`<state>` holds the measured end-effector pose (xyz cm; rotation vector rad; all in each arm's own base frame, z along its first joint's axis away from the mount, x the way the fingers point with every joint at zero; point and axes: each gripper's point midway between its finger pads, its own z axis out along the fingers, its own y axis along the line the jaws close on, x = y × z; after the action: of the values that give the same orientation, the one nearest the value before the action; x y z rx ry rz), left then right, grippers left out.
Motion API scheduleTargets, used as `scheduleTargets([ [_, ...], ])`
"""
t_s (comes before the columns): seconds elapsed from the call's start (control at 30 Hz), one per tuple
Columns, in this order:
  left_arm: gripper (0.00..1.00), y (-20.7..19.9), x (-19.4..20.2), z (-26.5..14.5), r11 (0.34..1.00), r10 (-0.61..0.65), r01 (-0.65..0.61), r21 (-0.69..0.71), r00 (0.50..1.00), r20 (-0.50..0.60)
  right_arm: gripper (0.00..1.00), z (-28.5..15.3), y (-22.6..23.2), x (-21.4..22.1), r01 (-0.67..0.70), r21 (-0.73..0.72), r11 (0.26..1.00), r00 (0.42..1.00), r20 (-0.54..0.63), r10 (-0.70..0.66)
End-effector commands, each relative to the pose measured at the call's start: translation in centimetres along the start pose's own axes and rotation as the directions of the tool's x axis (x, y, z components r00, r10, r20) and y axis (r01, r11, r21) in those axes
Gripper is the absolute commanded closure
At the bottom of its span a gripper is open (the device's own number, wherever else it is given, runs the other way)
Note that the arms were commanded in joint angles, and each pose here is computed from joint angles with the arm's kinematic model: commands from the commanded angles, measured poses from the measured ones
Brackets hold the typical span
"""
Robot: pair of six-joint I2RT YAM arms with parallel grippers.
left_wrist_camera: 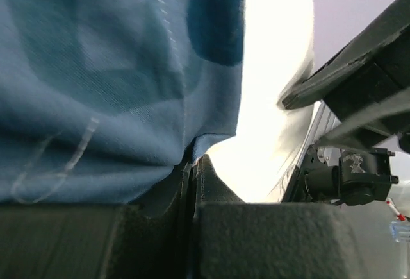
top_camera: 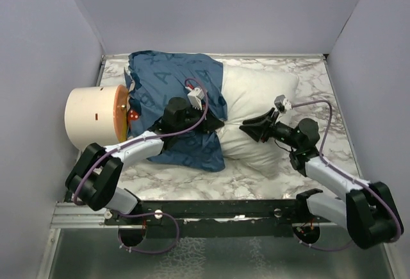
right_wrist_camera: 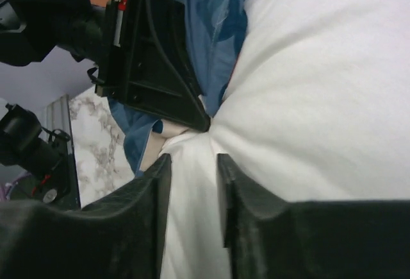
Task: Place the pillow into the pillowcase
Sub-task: Stuff the pillow into the pillowcase.
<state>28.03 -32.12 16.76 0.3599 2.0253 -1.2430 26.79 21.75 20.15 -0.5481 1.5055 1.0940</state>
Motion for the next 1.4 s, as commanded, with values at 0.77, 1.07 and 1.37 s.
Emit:
scheduleTargets([
  [0.77,1.0,2.0,7.4,-1.1,0.998,0.06,-0.06,0.006,0.995,-0.084,0.68,5.6,-12.4,3.4,0.025,0.273,0.962,0.859,-0.499,0.119],
  [1.07,0.47,-1.9,-1.0,-4.9,0.971,0.209,-0.203,-0.124,0.977,0.043,0.99,5.3,-7.8,1.4,0.049,0.184,0.982,0.946,-0.325,0.013],
  [1.37,0.26,-5.6,-13.7,-8.1,0.882,0.372,-0.302,-0.361,0.917,0.142,0.99,5.1,-5.5,1.1,0.055,0.153,0.987,0.967,-0.255,-0.014],
])
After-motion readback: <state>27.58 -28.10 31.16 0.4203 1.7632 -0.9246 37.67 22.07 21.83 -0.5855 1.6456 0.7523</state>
